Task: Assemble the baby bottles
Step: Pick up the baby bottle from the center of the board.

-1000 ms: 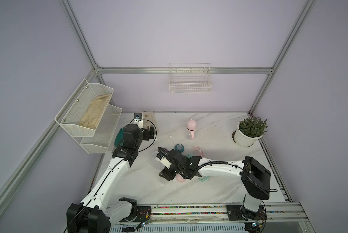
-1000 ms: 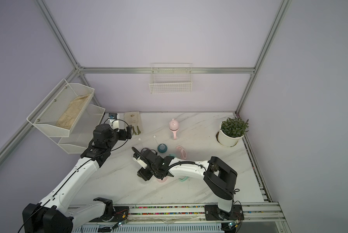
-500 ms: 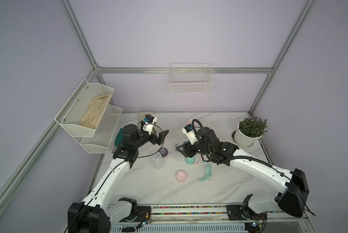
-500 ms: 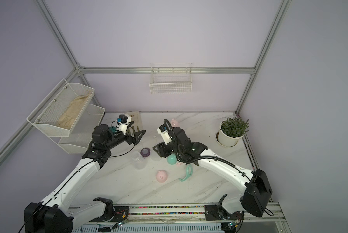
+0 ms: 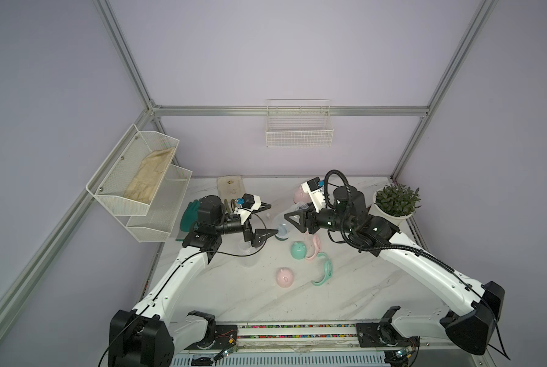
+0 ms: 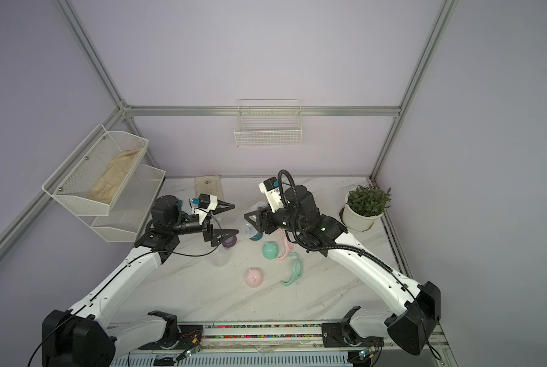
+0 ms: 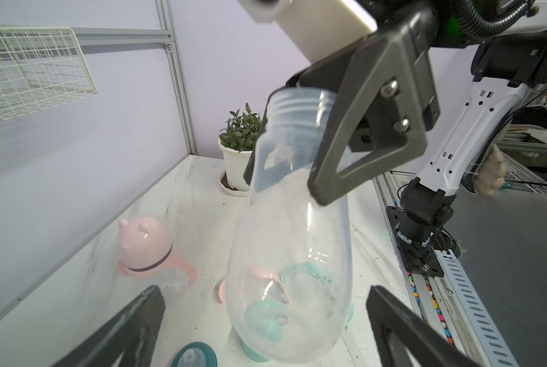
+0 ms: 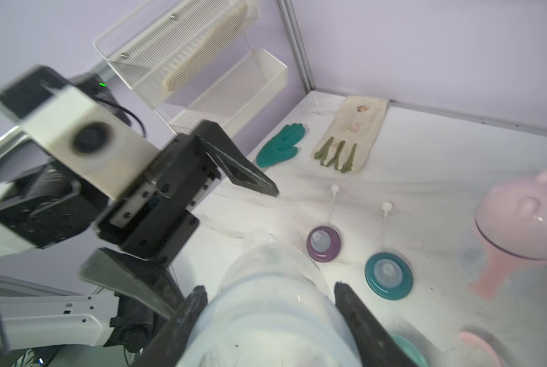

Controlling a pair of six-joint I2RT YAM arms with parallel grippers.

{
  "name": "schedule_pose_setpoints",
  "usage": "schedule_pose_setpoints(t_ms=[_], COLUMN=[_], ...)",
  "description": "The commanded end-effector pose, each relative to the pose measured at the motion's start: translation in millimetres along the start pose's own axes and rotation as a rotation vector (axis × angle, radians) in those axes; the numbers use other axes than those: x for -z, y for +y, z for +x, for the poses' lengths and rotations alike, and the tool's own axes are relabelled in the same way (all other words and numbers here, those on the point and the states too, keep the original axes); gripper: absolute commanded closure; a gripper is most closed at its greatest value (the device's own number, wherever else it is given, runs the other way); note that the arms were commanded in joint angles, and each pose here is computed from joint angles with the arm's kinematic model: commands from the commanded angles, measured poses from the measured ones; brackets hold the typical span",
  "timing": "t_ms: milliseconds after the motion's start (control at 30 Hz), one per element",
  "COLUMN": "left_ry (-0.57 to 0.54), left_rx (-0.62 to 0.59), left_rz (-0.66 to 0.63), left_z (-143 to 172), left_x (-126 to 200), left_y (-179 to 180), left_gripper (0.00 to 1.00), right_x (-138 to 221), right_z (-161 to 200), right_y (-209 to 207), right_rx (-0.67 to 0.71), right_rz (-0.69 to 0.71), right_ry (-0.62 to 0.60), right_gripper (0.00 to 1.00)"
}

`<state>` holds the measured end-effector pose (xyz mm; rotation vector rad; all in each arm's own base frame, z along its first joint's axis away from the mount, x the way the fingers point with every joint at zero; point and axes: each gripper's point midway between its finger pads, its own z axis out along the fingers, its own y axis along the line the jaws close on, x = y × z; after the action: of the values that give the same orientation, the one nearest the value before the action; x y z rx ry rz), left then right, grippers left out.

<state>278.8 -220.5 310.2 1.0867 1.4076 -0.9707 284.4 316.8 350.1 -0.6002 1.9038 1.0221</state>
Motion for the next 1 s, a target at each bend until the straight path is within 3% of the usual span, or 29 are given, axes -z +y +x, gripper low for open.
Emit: schedule_pose_setpoints(t_ms=[0, 667, 867, 967], left_ry=[-0.006, 0.012, 0.026, 0.032], left_rx=[-0.04, -0.066, -0.042, -0.03], left_rz=[0.024, -0.004, -0.021, -0.028], left_z=[-10.4, -20.6, -16.5, -14.5], left_x=[-6.9, -29.1, -31.1, -31.3], left_y=[-3.4, -4.1, 1.1, 2.3], left_gripper=[0.0, 0.05, 0.19, 0.27], right_x=[5.5, -24.7, -25.3, -26.3], right_z=[-32.6, -23.5, -22.6, -21.4], right_y=[28.3, 34.2, 35.1, 32.8], right_rx=[0.019, -0.031, -0.03, -0.021], right_rz=[-0.127, -0.258, -0.271, -0.256], right_ry=[-0.108, -0.093, -0.1, -0.097], right_gripper=[0.63, 0.63, 0.62, 0.52])
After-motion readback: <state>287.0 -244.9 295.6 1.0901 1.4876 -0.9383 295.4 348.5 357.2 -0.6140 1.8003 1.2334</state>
